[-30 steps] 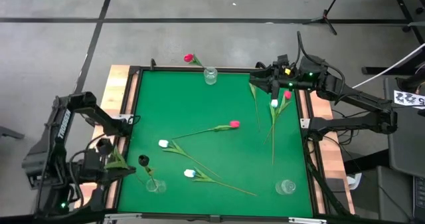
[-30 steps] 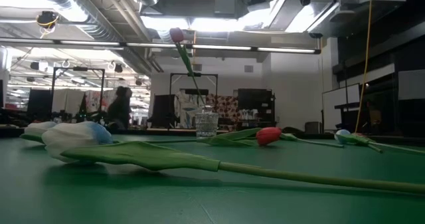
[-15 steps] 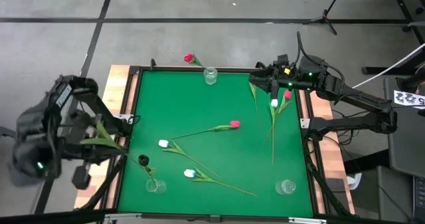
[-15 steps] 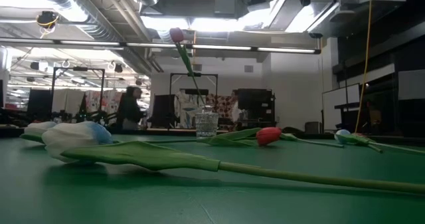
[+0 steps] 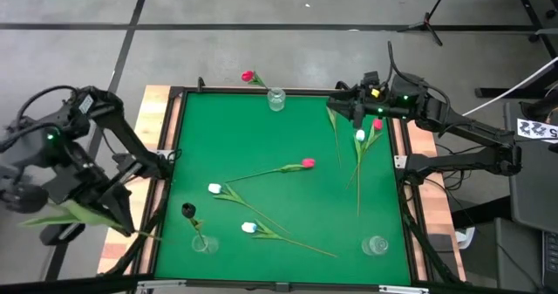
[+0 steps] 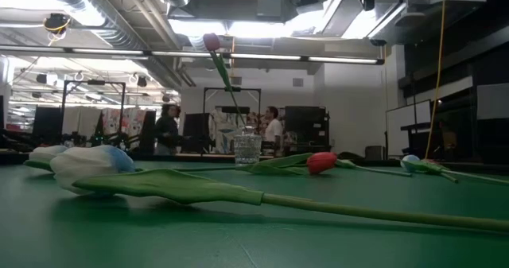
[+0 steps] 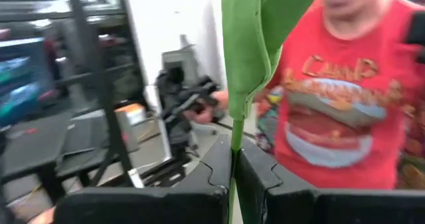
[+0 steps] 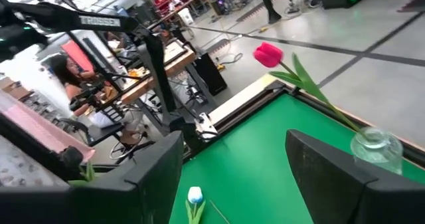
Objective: Sort flowers into vase by color
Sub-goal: Put the left black flower into the bottom left transparent vase
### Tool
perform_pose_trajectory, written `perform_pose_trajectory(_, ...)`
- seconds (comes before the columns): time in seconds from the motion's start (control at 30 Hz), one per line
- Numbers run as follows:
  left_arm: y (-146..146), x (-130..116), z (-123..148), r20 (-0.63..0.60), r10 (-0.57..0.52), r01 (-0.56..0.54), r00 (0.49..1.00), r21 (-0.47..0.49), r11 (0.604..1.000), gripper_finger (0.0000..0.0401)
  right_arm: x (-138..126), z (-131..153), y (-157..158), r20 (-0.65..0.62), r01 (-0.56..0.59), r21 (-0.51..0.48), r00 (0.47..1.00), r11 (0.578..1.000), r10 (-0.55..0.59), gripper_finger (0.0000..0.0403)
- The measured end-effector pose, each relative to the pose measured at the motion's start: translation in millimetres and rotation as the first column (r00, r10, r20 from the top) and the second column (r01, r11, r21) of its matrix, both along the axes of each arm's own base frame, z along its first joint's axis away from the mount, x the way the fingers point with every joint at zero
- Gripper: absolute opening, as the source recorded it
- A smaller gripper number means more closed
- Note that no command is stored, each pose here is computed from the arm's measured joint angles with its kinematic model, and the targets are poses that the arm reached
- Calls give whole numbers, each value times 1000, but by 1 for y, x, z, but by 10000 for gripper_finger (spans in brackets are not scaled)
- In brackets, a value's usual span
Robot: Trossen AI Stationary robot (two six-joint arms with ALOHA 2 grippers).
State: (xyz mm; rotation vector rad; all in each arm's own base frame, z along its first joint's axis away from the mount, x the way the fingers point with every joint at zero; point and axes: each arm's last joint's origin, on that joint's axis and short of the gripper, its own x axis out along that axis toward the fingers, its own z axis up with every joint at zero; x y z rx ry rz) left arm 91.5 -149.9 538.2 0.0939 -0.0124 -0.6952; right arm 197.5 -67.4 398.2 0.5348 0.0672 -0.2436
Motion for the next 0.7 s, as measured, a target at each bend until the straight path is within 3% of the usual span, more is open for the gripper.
perform_pose_trajectory(0.23, 1, 25, -33, -93, -47, 55, 995, 89, 994, 4, 0, -1, 0, -6, 18, 14, 1000, 1000, -17, 264)
perform_pose_trajectory(0.43, 3, 41, -76, -133, -118, 112, 984, -50, 992, 4, 0, -1, 0, -7, 21, 44, 1000, 999, -21, 264)
perform_pose_trajectory(0.7, 26, 22, -132, -28, -126, 117, 992, -216, 969, 4, -2, -8, 0, -75, 43, 60, 996, 997, -38, 264)
